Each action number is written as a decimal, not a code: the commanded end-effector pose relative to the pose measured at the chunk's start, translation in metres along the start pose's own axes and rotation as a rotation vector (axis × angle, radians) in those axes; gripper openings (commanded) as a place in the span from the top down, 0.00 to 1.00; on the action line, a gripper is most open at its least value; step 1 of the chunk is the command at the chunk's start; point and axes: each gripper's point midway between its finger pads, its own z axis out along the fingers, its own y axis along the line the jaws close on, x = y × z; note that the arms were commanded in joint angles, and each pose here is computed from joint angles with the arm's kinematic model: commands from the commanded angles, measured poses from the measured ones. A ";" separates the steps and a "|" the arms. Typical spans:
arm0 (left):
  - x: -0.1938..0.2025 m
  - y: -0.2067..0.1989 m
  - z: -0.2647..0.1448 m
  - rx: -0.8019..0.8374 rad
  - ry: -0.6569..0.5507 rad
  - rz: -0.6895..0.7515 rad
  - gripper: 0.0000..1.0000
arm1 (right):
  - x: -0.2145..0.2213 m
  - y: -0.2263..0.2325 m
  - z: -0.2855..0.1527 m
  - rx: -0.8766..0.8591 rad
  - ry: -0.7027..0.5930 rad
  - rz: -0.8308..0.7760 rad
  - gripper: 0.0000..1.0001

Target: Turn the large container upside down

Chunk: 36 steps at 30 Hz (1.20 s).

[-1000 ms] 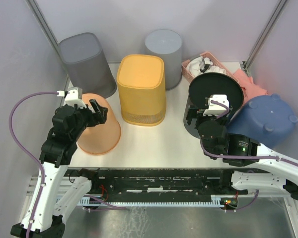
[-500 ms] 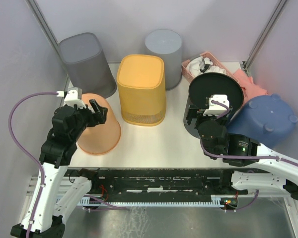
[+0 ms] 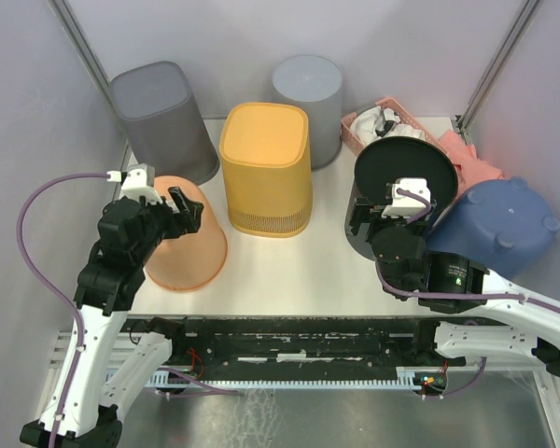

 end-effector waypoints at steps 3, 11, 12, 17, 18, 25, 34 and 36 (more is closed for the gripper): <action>-0.018 -0.011 0.001 0.036 -0.050 -0.048 0.16 | -0.006 0.000 0.001 0.025 -0.002 -0.026 0.01; -0.032 -0.033 -0.014 0.169 -0.111 -0.016 0.15 | -0.009 0.014 0.006 0.041 0.029 -0.098 0.01; -0.035 -0.037 -0.017 0.194 -0.129 -0.004 0.15 | -0.007 0.016 0.006 0.041 0.037 -0.117 0.01; -0.047 -0.043 -0.034 0.241 -0.223 0.012 0.14 | -0.006 0.022 0.008 0.045 0.048 -0.135 0.01; -0.049 -0.043 -0.037 0.246 -0.241 0.014 0.14 | -0.006 0.022 0.008 0.044 0.050 -0.138 0.01; -0.051 -0.040 -0.042 0.232 -0.266 0.005 0.07 | -0.006 0.027 0.008 0.025 0.057 -0.134 0.01; -0.047 -0.006 -0.025 0.004 -0.189 -0.091 0.01 | -0.008 0.025 0.006 0.014 0.056 -0.117 0.01; -0.046 -0.006 -0.023 0.007 -0.183 -0.094 0.00 | -0.008 0.026 0.006 0.008 0.057 -0.113 0.01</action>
